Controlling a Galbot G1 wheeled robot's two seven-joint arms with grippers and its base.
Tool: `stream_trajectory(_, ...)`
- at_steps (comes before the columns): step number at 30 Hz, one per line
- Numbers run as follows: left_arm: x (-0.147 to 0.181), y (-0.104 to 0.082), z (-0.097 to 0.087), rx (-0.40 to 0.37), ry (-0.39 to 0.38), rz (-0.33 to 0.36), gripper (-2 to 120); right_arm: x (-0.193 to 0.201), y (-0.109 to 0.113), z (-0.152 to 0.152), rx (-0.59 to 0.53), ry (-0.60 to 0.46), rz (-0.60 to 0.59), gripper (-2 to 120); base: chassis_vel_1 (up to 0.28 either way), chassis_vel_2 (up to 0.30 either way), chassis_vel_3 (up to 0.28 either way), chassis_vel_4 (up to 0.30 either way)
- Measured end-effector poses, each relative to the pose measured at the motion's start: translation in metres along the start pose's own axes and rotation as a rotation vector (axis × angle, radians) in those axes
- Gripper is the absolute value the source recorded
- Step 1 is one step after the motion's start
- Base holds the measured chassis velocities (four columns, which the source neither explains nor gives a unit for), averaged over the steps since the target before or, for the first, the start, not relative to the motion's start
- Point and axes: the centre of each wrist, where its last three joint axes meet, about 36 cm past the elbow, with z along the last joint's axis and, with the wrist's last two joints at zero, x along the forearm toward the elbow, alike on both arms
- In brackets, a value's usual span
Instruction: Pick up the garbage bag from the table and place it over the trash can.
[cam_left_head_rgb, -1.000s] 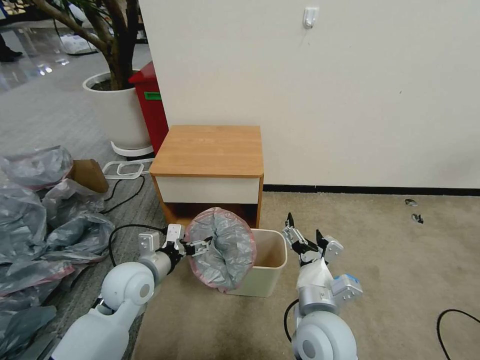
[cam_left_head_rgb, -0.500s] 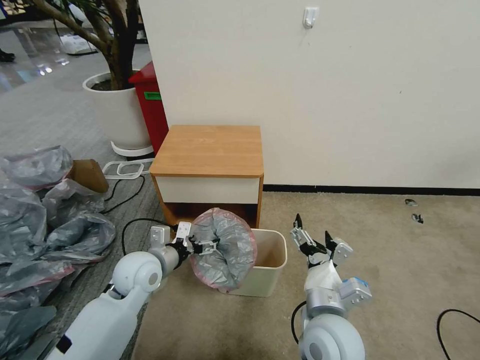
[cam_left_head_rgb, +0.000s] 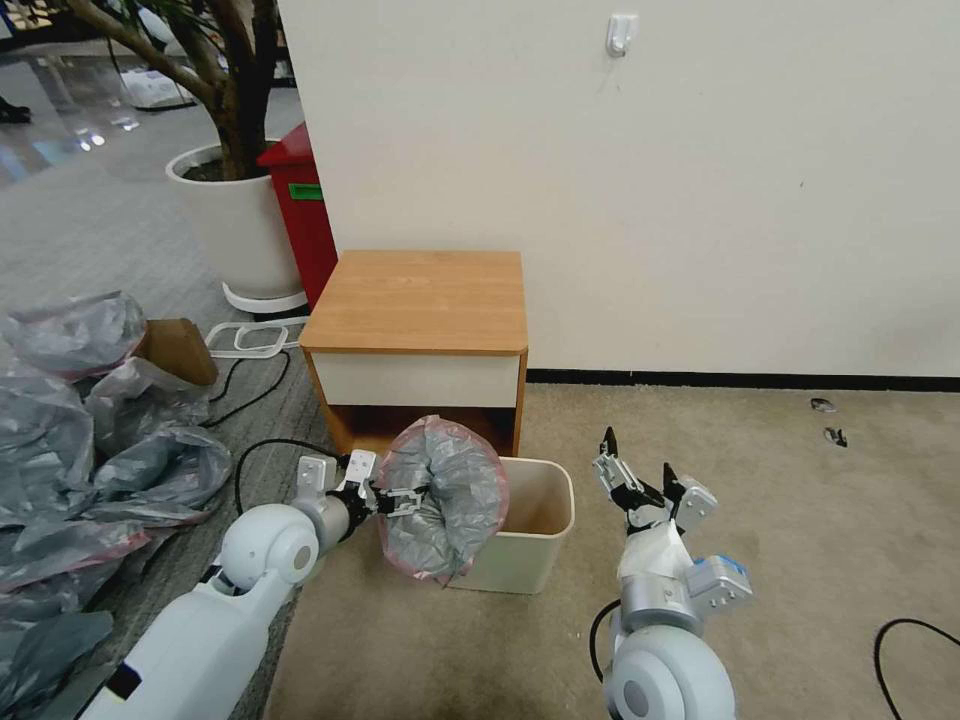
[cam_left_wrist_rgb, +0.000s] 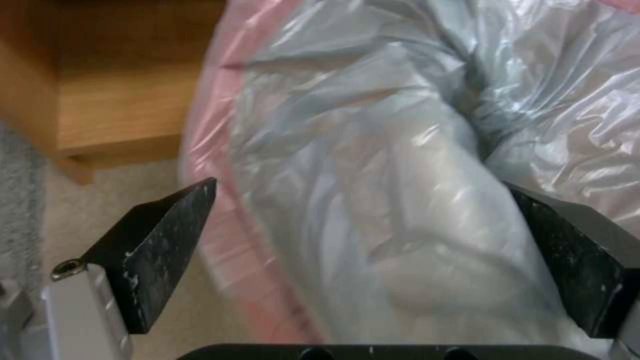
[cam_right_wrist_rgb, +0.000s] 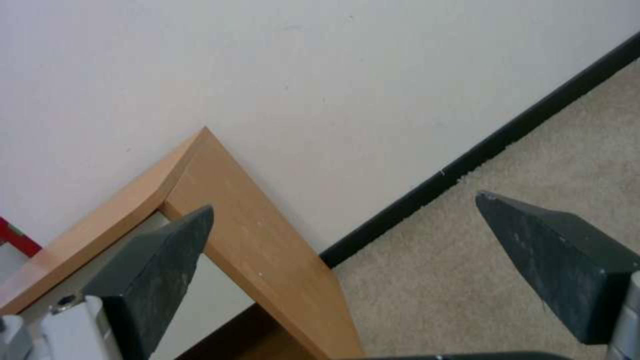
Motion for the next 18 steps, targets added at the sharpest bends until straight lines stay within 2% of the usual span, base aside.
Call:
stream_trajectory(4, -0.013, -0.006, -0.003, -0.002, 0.009, 0.024, 91, 0.001, -0.001, -0.001, 0.01, -0.005, -0.003, 100, 0.0, 0.0, 0.0, 0.0)
stream_trajectory(7, -0.028, -0.013, -0.004, 0.0, 0.024, 0.043, 77, 0.004, -0.002, -0.004, 0.012, -0.011, -0.001, 100, 0.0, 0.0, 0.0, 0.0)
stream_trajectory(8, -0.028, -0.013, -0.004, 0.0, 0.024, 0.043, 77, 0.004, -0.002, -0.004, 0.012, -0.011, -0.001, 100, 0.0, 0.0, 0.0, 0.0)
stream_trajectory(11, -0.036, -0.011, -0.001, 0.005, 0.038, 0.037, 62, 0.006, -0.004, -0.009, 0.012, -0.022, 0.006, 100, 0.0, 0.0, 0.0, 0.0)
stream_trajectory(14, -0.037, -0.009, 0.0, 0.007, 0.039, 0.032, 56, 0.005, -0.006, -0.01, 0.014, -0.029, 0.012, 100, 0.0, 0.0, 0.0, 0.0)
stream_trajectory(15, -0.038, -0.008, 0.0, 0.009, 0.04, 0.029, 49, 0.005, -0.006, -0.01, 0.014, -0.03, 0.012, 100, 0.0, 0.0, 0.0, 0.0)
stream_trajectory(16, -0.038, -0.008, 0.0, 0.009, 0.04, 0.029, 49, 0.005, -0.006, -0.01, 0.014, -0.03, 0.012, 100, 0.0, 0.0, 0.0, 0.0)
stream_trajectory(18, -0.038, -0.006, 0.001, 0.011, 0.041, 0.023, 37, 0.005, -0.006, -0.01, 0.012, -0.03, 0.012, 100, 0.0, 0.0, 0.0, 0.0)
